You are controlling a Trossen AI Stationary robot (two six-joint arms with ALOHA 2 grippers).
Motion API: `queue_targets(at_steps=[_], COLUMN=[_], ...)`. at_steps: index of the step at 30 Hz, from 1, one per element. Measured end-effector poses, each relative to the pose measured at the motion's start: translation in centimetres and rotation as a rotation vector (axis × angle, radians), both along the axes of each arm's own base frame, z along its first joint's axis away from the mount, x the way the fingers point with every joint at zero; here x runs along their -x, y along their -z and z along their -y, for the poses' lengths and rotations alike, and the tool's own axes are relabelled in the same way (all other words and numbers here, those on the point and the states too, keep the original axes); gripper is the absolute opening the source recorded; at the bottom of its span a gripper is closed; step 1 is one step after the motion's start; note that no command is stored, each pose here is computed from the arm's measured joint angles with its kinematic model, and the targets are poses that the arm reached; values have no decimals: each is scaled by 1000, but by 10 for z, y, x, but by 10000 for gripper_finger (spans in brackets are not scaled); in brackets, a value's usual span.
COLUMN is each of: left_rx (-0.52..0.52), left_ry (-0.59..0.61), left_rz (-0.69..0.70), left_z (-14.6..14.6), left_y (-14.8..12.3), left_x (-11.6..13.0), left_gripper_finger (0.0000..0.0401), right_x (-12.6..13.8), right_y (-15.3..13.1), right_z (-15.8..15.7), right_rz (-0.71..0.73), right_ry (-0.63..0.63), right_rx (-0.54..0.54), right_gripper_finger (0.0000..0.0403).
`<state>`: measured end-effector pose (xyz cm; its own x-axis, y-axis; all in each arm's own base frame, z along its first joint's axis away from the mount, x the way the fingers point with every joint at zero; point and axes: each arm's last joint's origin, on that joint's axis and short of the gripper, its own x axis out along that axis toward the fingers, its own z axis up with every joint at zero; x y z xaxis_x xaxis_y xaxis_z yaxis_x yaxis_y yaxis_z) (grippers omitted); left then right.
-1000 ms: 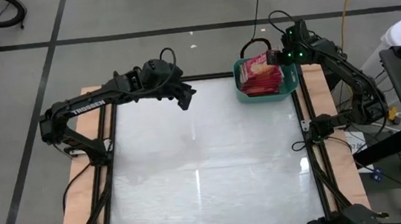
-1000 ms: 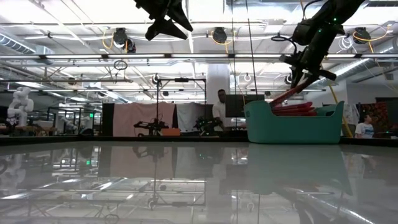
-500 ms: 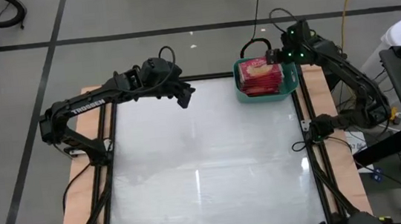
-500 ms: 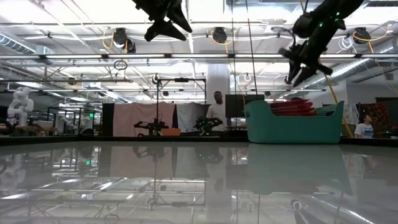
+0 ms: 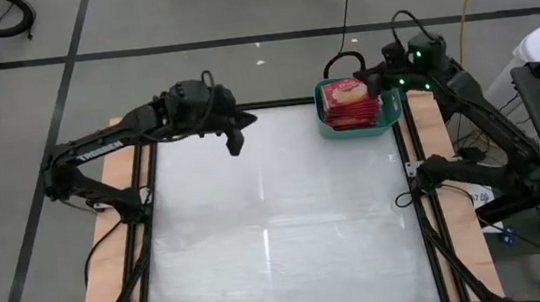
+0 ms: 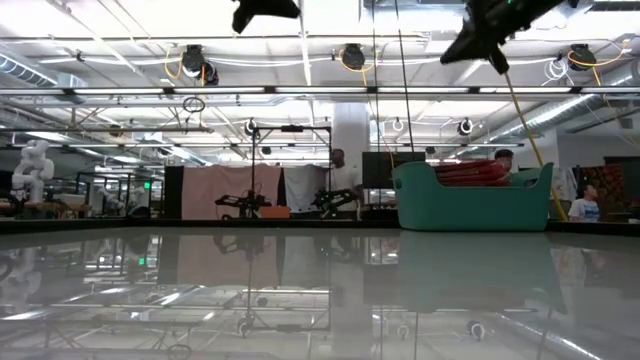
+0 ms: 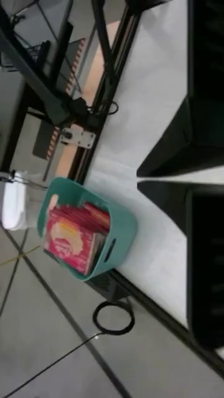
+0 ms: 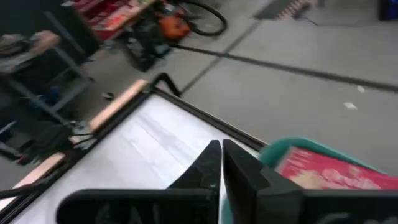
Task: Sort popcorn bags into baskets
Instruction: Return to Home Position
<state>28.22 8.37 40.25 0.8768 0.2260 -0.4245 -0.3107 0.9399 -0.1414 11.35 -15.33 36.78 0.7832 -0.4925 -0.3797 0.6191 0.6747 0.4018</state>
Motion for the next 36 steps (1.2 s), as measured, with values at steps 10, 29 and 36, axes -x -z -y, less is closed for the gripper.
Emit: queue_targets(at_steps=[10,29,36], left_rx=[12,57,69], left_ry=[38,118,139], left_rz=[46,-179,-246], left_z=[27,93,107], left_y=[-24,21,62], left_x=[35,43,40], left_gripper_finger=[5,10,18], right_x=[-12,-28,-29], right_y=[-21,-15,29], right_z=[-53,-103,-108], right_rz=[97,124,78], right_ry=[-219,-488,-559], right_rx=[108,370,486], right_gripper_finger=[2,0,0])
